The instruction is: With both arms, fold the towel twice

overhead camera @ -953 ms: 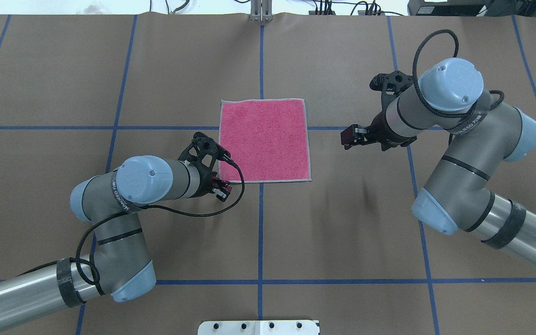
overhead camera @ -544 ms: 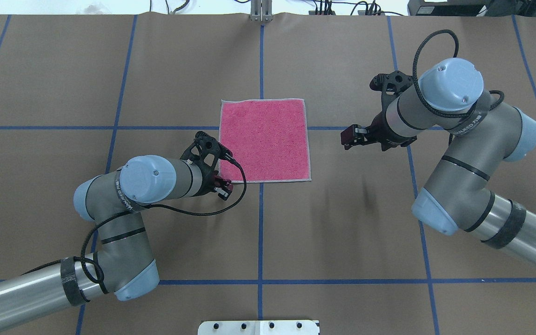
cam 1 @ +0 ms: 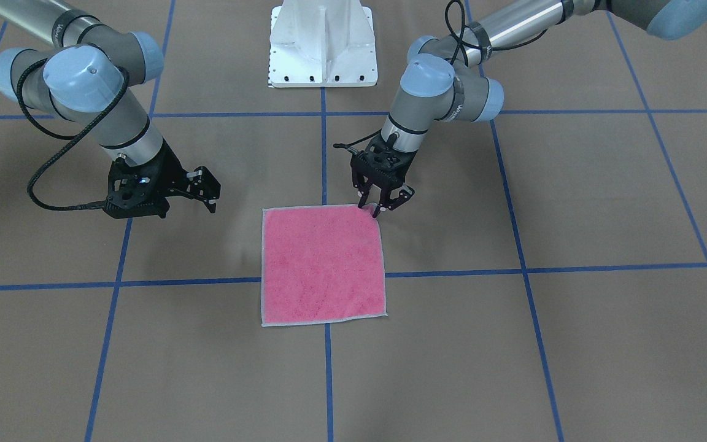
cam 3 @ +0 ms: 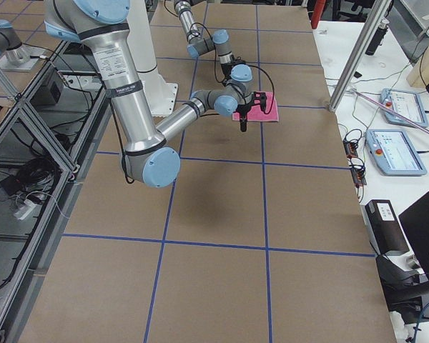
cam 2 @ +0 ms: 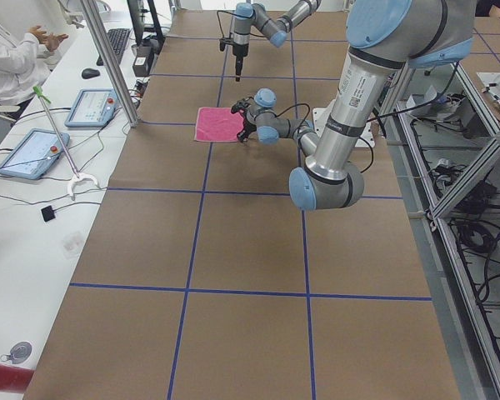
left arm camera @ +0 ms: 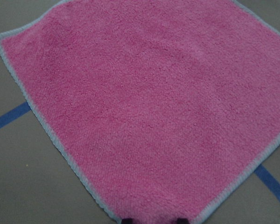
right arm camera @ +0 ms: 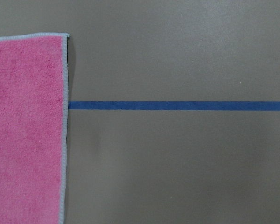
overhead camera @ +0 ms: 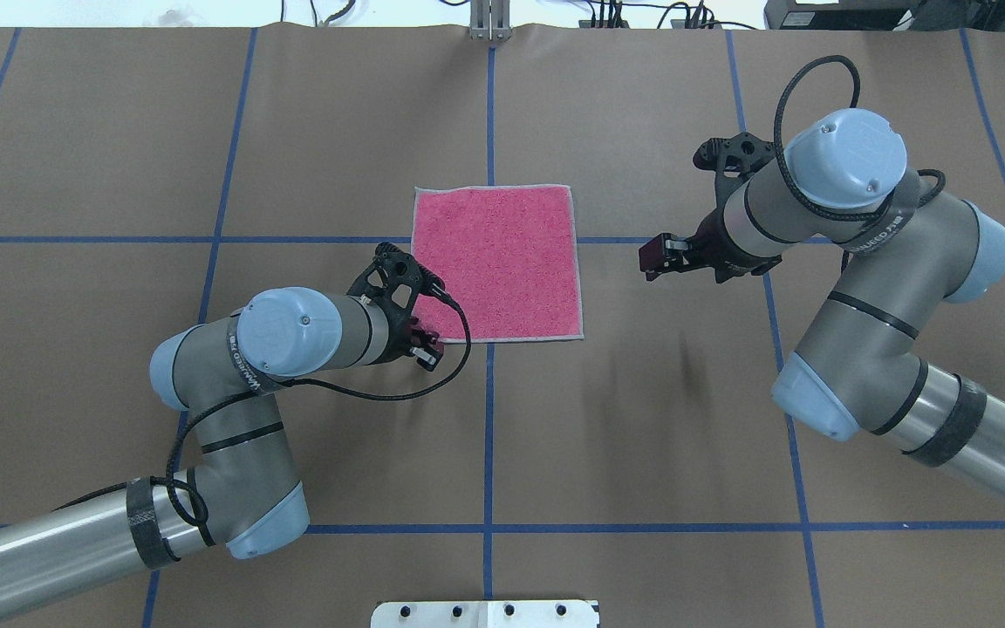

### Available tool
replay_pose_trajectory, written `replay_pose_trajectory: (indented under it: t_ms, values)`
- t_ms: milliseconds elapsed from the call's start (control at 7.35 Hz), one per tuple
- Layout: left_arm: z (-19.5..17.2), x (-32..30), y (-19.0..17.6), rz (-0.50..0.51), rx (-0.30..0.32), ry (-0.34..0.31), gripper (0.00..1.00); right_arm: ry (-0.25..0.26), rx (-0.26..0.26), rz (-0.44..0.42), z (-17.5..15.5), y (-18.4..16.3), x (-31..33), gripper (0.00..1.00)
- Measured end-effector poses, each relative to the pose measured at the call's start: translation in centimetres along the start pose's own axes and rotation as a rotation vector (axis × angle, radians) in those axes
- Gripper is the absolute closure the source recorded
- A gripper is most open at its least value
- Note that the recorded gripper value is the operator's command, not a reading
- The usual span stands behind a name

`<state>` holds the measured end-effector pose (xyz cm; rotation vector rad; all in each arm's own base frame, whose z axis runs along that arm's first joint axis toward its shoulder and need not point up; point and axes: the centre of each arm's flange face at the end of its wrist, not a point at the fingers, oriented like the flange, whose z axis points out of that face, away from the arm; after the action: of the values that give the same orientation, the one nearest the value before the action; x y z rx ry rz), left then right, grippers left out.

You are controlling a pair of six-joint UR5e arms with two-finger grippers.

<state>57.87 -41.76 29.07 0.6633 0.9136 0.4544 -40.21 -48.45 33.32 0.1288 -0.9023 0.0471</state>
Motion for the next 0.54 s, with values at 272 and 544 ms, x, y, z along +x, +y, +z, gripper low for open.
replay_pose_trajectory:
  t_ms: [272,544]
  values:
    - [-0.16,0.04,-0.16,0.032,0.004,0.003,0.91,0.0,0.0,0.0,-0.01,0.0,0.0,0.01]
    - [-0.64,0.17,-0.52,0.04,0.015,0.009,0.92,0.0,-0.001,-0.001,0.02,0.09,-0.02,0.01]
